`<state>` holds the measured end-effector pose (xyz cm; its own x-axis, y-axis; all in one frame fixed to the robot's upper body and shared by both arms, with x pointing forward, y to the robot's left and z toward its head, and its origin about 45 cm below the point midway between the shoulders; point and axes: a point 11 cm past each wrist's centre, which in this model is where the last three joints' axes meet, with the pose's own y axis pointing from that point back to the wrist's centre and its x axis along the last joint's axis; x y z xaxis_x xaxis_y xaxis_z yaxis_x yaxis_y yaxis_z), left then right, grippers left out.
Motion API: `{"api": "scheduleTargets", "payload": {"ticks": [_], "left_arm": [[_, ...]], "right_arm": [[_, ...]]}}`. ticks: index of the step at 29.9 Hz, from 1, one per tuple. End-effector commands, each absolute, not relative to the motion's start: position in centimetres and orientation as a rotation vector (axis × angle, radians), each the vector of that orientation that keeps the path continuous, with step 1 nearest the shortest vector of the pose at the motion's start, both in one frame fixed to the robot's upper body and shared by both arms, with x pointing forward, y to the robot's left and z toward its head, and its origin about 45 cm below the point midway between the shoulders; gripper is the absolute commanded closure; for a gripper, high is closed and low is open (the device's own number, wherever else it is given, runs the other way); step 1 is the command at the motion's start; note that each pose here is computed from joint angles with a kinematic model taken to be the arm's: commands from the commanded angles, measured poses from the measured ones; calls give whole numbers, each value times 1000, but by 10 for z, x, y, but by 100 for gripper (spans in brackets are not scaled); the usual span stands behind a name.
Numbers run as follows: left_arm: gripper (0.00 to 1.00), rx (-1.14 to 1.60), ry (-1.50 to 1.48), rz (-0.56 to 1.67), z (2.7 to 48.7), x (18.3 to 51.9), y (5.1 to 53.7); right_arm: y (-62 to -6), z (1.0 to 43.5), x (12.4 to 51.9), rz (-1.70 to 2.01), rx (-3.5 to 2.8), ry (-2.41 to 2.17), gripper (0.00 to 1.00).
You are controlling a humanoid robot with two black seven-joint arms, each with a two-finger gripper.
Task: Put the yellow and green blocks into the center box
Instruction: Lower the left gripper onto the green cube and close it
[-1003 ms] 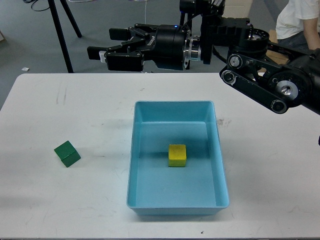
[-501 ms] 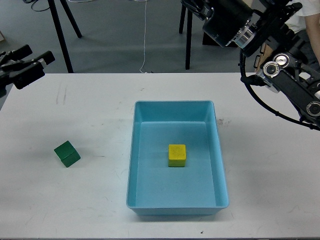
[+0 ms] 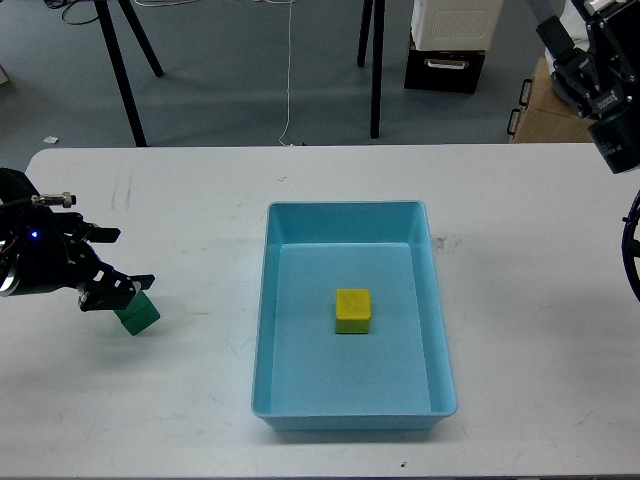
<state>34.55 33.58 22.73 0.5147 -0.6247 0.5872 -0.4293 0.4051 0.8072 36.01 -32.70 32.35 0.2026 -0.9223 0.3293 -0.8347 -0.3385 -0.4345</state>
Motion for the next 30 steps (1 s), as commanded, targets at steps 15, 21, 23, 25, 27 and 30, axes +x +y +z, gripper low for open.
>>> {"api": "scheduleTargets", "payload": {"ticks": [15, 21, 23, 25, 27, 30], "left_arm": [[0, 1293, -967, -285, 189, 339, 347], [0, 1298, -952, -286, 181, 342, 345], [0, 1297, -947, -285, 178, 344, 344], [0, 1298, -942, -283, 175, 346, 342], [0, 1298, -939, -282, 173, 348, 341], [2, 1298, -937, -282, 172, 348, 341]], "right_arm": [[-384, 271, 325, -405, -2136, 1957, 2], [-385, 268, 323, -396, -2138, 1967, 2], [-386, 267, 323, -395, -2138, 1970, 2], [-386, 266, 322, -392, -2136, 1973, 2], [-387, 266, 322, -392, -2137, 1976, 2], [-387, 264, 321, -388, -2138, 1982, 2]]}}
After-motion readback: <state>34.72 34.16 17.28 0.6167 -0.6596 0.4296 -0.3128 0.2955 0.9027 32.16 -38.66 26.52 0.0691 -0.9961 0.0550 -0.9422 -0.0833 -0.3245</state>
